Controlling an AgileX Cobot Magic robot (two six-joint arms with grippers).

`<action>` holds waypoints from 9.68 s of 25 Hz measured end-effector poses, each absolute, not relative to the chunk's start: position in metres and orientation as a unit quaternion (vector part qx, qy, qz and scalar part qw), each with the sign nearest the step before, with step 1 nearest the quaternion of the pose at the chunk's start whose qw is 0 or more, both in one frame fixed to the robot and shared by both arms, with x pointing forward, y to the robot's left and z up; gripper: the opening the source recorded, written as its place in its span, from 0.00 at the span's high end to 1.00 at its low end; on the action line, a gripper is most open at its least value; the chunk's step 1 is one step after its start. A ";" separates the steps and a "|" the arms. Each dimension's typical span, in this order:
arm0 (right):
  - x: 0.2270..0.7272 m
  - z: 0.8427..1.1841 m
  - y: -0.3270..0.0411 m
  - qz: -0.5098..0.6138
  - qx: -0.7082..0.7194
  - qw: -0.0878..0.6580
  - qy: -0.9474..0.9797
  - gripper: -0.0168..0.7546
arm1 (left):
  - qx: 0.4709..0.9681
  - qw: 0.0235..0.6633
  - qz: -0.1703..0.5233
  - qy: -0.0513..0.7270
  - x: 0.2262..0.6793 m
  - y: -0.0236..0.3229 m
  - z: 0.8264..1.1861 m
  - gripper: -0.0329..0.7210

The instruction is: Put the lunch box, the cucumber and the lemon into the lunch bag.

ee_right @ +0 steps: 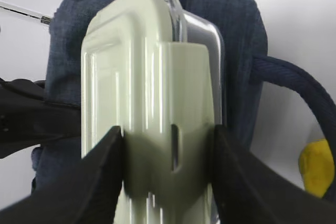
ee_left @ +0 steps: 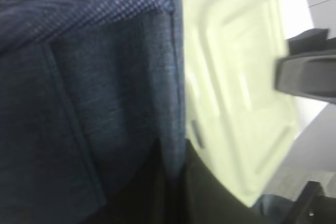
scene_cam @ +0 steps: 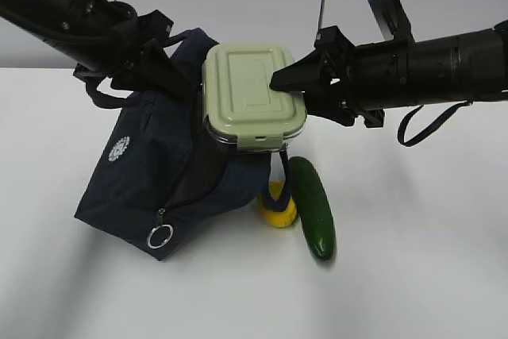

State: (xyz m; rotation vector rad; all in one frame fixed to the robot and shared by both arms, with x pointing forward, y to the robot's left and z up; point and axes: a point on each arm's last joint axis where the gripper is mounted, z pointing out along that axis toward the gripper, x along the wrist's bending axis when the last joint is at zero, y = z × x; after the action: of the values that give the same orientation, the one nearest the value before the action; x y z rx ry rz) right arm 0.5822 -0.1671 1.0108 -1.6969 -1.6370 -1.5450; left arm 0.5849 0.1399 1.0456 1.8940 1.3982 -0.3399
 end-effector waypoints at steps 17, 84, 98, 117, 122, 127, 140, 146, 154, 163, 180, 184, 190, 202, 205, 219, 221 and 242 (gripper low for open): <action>0.586 1.009 -0.168 -0.542 -0.598 0.128 -0.576 0.49 | 0.691 0.450 -0.199 0.530 0.584 0.128 1.061 0.97; 0.629 0.930 -0.119 -0.511 -0.616 0.182 -0.571 0.47 | 0.649 0.454 -0.237 0.563 0.610 0.118 1.014 0.97; 0.625 0.940 -0.125 -0.547 -0.548 0.217 -0.594 0.47 | 0.640 0.457 -0.243 0.568 0.613 0.129 1.015 0.97; 0.627 1.000 -0.129 -0.432 -0.457 0.167 -0.759 0.47 | 0.629 0.459 -0.254 0.574 0.618 0.152 1.016 0.97; 0.628 1.024 -0.134 -0.378 -0.465 0.162 -0.784 0.47 | 0.627 0.455 -0.267 0.574 0.617 0.152 1.017 0.97; 0.627 1.036 -0.142 -0.302 -0.490 0.155 -0.803 0.47 | 0.622 0.453 -0.274 0.576 0.617 0.157 1.017 0.97; 0.635 1.045 -0.161 -0.208 -0.556 0.076 -0.801 0.47 | 0.627 0.424 -0.259 0.600 0.622 0.187 1.012 0.97; 0.636 1.042 -0.167 -0.182 -0.570 0.055 -0.800 0.47 | 0.642 0.384 -0.234 0.621 0.622 0.208 1.004 0.97; 0.636 1.042 -0.168 -0.178 -0.570 0.050 -0.801 0.47 | 0.640 0.365 -0.217 0.640 0.624 0.233 1.000 0.97; 0.637 1.039 -0.175 -0.135 -0.640 0.019 -0.757 0.47 | 0.655 0.345 -0.211 0.638 0.622 0.239 0.998 0.97; 0.597 1.011 -0.179 -0.056 -0.722 0.050 -0.688 0.47 | 0.676 0.313 -0.197 0.638 0.619 0.245 0.993 0.97; 0.585 0.998 -0.174 -0.053 -0.734 0.046 -0.675 0.47 | 0.675 0.313 -0.197 0.639 0.619 0.245 0.993 0.97; 0.593 0.996 -0.171 -0.100 -0.754 0.027 -0.649 0.47 | 0.675 0.312 -0.197 0.639 0.619 0.245 0.993 0.97; 0.602 0.968 -0.169 -0.077 -0.760 0.032 -0.644 0.30 | 0.677 0.310 -0.197 0.638 0.619 0.245 0.993 0.97; 0.604 0.962 -0.168 -0.079 -0.761 0.031 -0.643 0.28 | 0.678 0.307 -0.198 0.637 0.618 0.245 0.993 0.97; 0.613 0.916 -0.167 -0.043 -0.764 0.039 -0.643 0.27 | 0.685 0.298 -0.199 0.634 0.617 0.246 0.992 0.97; 0.614 0.912 -0.166 -0.041 -0.764 0.040 -0.642 0.27 | 0.686 0.297 -0.199 0.634 0.616 0.246 0.992 0.97; 0.617 0.909 -0.165 -0.056 -0.765 0.034 -0.640 0.39 | 0.686 0.296 -0.201 0.633 0.616 0.246 0.992 0.97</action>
State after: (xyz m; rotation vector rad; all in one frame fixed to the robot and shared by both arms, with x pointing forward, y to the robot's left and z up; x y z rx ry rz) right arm 0.6173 -0.1653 0.9091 -2.3537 -1.9682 -0.1708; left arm 0.6161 0.2458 0.9919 1.8244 1.6839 -0.5348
